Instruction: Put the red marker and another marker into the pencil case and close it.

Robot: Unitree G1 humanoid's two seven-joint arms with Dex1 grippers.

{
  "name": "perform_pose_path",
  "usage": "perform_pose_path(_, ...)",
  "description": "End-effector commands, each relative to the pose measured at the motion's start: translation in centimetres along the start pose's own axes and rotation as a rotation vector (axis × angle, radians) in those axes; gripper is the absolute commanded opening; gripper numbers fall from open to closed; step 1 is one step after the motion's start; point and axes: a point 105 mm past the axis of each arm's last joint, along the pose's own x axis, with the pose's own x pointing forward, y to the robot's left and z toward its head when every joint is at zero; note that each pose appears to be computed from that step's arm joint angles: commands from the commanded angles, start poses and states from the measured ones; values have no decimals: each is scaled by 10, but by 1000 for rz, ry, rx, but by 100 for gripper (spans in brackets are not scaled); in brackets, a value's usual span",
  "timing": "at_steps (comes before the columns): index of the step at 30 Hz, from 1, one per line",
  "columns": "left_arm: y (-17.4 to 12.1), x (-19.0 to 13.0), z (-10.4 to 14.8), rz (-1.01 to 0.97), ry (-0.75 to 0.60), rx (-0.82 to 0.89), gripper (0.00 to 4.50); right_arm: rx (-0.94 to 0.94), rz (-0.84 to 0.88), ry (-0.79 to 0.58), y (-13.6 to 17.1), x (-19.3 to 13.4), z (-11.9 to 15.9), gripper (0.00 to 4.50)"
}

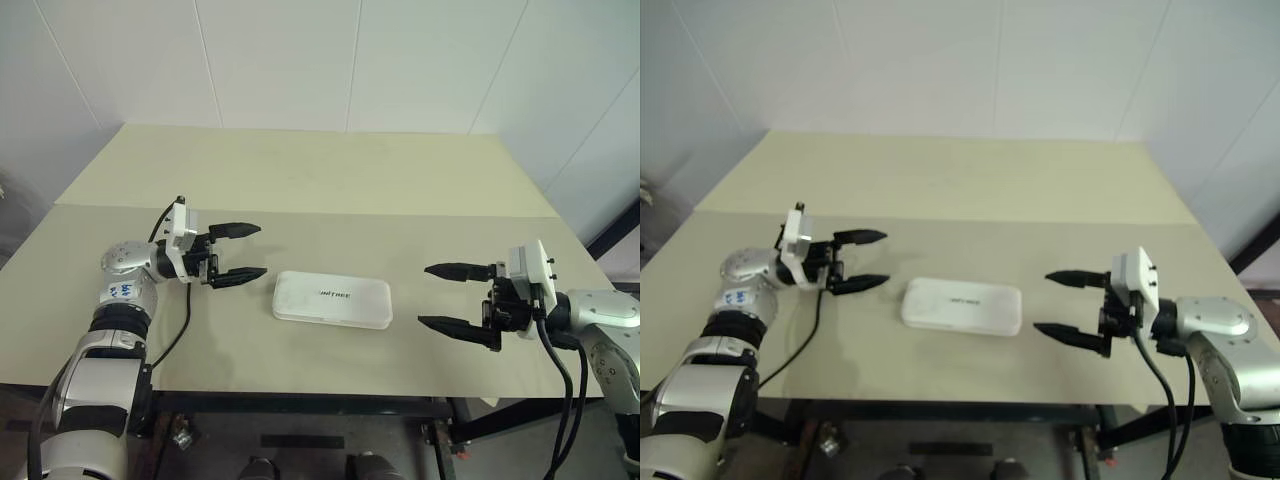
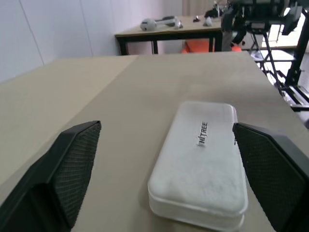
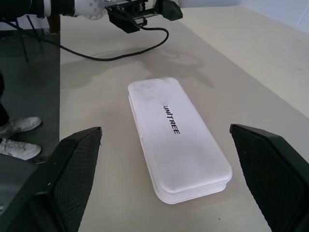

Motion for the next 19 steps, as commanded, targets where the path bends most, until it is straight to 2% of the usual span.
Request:
perform_pose_path(1,-10,-6,5,-110,15,26,449,-56,-10,4,-6,-7,11,450)
perform_pose_path(8,-13,1,6,-121,-24,64,449,-23,-92,32,-11,-27,4,450)
perform_pose_path(13,-19,7,-1,-167,-3,18,449,-7,-109,22,-2,-23,4,450)
perform_pose_path(19,-17,12,5,-184,-25,17,449,9,-137,-25,12,-17,6,450)
